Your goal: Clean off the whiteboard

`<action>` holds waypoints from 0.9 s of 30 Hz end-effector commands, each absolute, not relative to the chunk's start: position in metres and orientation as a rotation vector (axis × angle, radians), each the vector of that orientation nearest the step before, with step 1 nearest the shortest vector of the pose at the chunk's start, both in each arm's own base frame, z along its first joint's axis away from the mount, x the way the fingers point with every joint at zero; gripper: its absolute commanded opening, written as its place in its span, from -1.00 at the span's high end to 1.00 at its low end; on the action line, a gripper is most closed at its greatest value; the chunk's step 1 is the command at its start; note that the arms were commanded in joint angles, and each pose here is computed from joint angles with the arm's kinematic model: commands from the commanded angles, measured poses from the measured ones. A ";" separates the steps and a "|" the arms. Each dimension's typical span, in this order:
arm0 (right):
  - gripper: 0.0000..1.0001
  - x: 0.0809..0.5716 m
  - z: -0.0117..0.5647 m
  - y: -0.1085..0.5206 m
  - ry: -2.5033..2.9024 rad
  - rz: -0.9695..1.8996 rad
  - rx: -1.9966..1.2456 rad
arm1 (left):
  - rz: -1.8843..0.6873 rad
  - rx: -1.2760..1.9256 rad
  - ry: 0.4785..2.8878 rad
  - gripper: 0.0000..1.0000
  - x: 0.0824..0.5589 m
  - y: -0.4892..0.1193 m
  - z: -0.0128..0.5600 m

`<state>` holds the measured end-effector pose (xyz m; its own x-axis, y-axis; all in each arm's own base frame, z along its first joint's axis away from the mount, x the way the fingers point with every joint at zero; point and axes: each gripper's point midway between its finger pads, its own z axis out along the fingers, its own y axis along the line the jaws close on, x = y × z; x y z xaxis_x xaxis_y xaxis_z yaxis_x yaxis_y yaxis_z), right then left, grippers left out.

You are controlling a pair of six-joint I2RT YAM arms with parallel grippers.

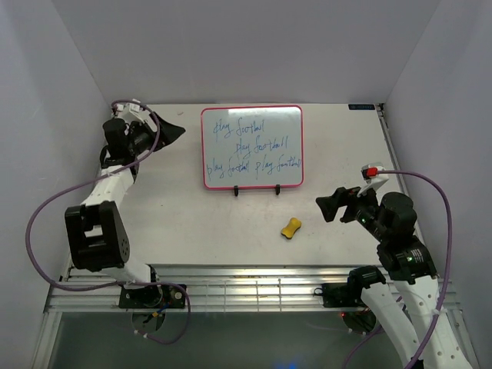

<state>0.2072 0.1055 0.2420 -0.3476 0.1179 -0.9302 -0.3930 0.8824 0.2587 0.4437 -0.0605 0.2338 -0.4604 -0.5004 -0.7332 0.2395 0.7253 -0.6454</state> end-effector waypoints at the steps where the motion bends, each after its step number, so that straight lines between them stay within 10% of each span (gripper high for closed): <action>1: -0.80 0.195 0.258 0.127 1.787 0.632 -0.378 | -1.059 0.097 1.760 -0.96 0.453 -0.089 0.242; 13: -0.80 0.186 0.253 0.134 1.805 0.647 -0.494 | -1.413 0.421 1.732 -0.95 0.471 -0.151 0.183; 27: -0.80 0.185 0.257 0.132 1.815 0.631 -0.506 | -1.581 0.540 1.776 -0.35 0.466 -0.185 0.137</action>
<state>0.1870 0.1293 0.2401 -0.3541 -0.0334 -0.9346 -0.5923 0.7814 0.1965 0.4776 -0.1750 0.1222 -0.7173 -0.1865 -0.6713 0.6337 0.2260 -0.7399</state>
